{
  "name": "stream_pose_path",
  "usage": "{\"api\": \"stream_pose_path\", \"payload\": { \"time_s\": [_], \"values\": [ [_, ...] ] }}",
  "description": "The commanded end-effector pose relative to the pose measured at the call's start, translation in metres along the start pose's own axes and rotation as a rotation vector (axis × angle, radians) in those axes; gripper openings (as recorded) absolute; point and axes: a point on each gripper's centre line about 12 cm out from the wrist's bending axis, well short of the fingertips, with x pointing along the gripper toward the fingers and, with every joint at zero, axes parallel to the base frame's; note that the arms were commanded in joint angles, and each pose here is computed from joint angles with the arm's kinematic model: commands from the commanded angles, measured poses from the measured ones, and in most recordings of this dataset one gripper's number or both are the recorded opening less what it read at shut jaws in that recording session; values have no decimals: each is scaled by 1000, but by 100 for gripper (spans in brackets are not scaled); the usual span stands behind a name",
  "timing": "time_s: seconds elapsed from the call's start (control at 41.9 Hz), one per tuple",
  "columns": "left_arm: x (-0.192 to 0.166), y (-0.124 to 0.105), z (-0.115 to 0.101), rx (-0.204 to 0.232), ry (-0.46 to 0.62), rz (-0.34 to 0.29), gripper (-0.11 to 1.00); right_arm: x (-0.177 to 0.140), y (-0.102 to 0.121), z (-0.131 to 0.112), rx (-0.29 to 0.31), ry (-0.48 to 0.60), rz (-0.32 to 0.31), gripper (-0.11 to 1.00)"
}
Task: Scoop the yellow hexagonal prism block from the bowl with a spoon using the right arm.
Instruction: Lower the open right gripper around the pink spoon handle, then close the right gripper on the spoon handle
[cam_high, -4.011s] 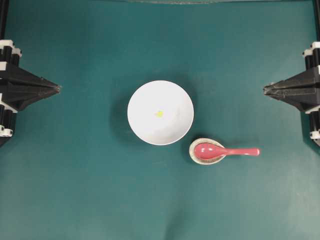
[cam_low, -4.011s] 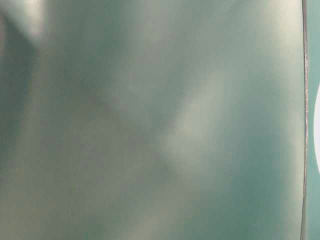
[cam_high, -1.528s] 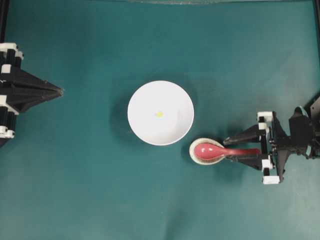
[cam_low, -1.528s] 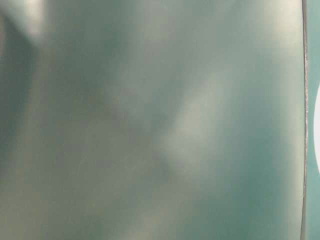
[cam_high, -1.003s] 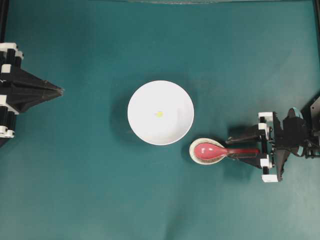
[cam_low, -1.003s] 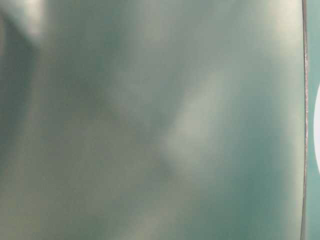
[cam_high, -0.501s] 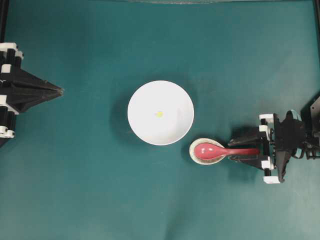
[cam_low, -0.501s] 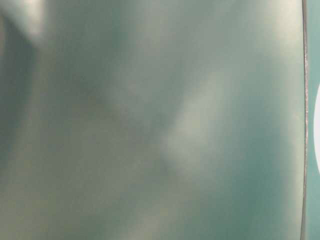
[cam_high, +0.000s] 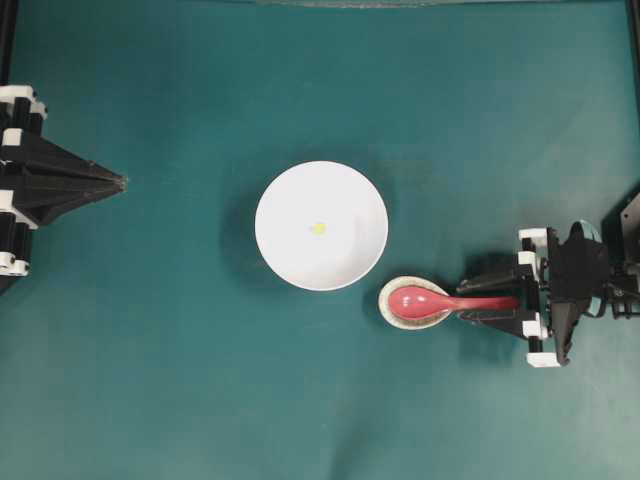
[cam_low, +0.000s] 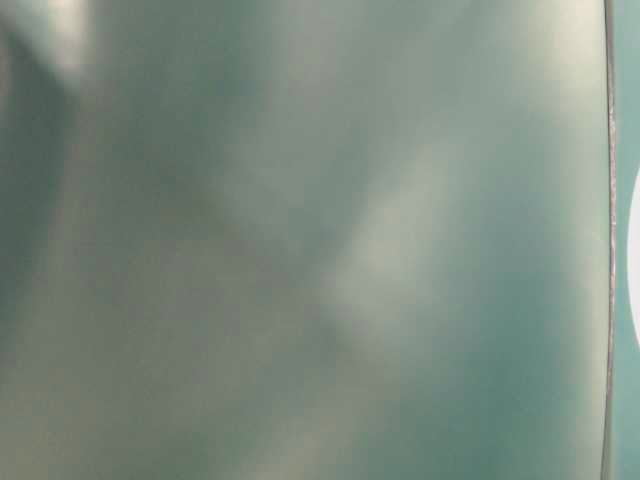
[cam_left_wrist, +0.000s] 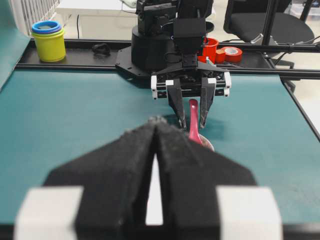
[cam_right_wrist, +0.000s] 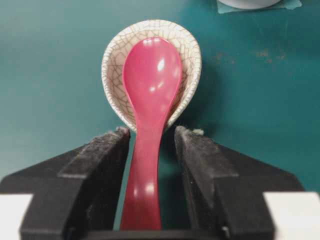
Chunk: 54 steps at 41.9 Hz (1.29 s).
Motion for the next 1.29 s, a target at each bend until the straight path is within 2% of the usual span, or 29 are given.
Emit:
{"api": "stream_pose_path", "payload": {
  "time_s": [0.0,0.215,0.454,0.883,1.266],
  "values": [
    [3,0,4,0,-8,0,0,0,2,3,6,-17,9,46],
    [2,0,4,1,-9,-1,0,0,3,3,5,-17,10,24],
    [2,0,5,0,-9,0,0,0,5,4,-4,-20,29,24],
    [2,0,4,0,-9,0,0,-3,8,17,21,-58,45,24],
    [2,0,5,0,-11,0,0,1,9,16,55,2,27,24]
  ]
}}
